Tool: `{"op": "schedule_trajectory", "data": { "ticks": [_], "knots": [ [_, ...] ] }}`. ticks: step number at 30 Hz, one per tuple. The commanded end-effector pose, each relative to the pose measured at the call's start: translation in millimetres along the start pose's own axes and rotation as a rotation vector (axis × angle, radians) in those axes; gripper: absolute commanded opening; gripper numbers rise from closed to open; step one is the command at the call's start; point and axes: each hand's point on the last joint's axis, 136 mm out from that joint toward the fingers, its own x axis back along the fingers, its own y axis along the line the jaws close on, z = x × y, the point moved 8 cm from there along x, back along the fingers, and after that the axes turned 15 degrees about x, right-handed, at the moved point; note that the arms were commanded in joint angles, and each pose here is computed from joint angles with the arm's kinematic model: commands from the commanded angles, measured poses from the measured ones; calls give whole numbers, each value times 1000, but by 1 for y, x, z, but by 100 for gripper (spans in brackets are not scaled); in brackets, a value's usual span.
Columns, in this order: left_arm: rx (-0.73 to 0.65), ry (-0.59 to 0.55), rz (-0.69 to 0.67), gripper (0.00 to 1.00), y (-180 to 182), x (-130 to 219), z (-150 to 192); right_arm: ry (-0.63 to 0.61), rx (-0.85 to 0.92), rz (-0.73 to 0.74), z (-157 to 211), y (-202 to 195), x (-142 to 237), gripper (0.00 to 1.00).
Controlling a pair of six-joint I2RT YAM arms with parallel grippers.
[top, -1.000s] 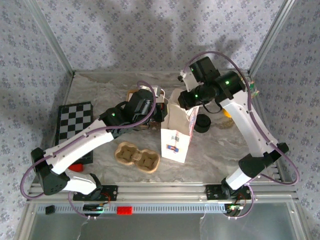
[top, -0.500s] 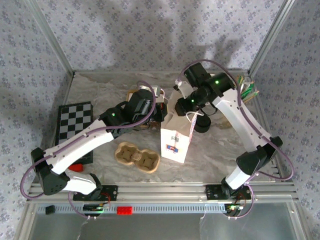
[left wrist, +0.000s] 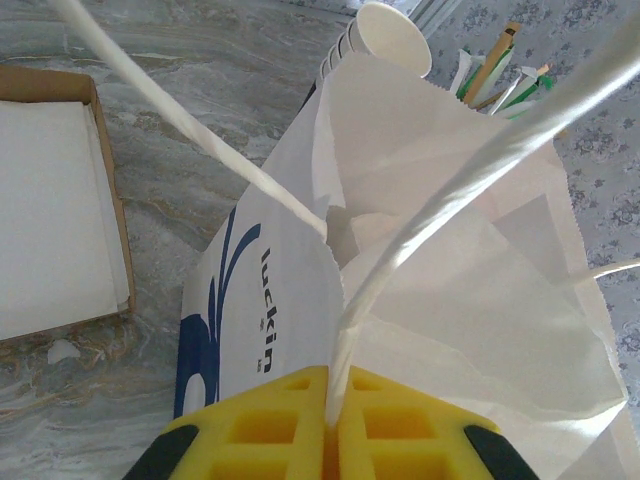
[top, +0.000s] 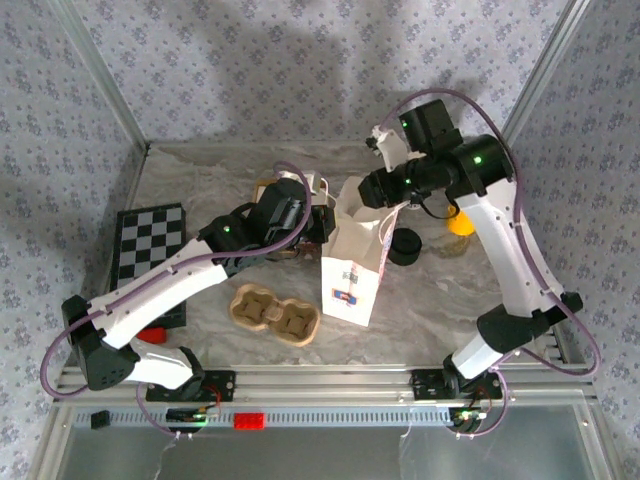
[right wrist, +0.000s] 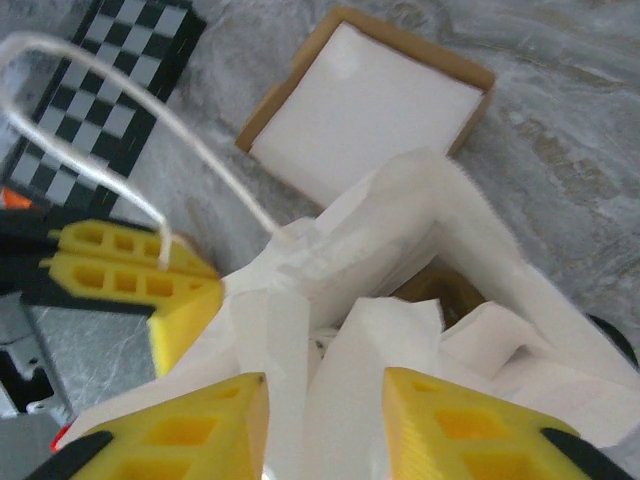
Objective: Pack the takeout coffee
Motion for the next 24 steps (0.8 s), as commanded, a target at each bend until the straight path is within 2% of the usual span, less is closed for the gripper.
{"op": "schedule_trajectory", "data": {
  "ticks": [1, 5, 11, 16, 19, 24],
  "knots": [
    [12, -35, 32, 10, -7, 13, -6, 95, 74, -117, 9, 19, -9, 30],
    [16, -41, 30, 11, -6, 15, -6, 187, 112, -154, 14, 22, -24, 18],
    [15, -37, 32, 12, -7, 15, -6, 322, 137, -150, 25, 18, -55, 12],
    [16, -43, 34, 14, -7, 17, -7, 355, 130, -93, 24, 8, -62, 12],
    [14, -41, 33, 15, -7, 15, -7, 310, 142, -85, 16, 9, -56, 18],
    [12, -34, 33, 22, -7, 13, -6, 161, 164, -65, -4, 14, -30, 35]
  ]
}}
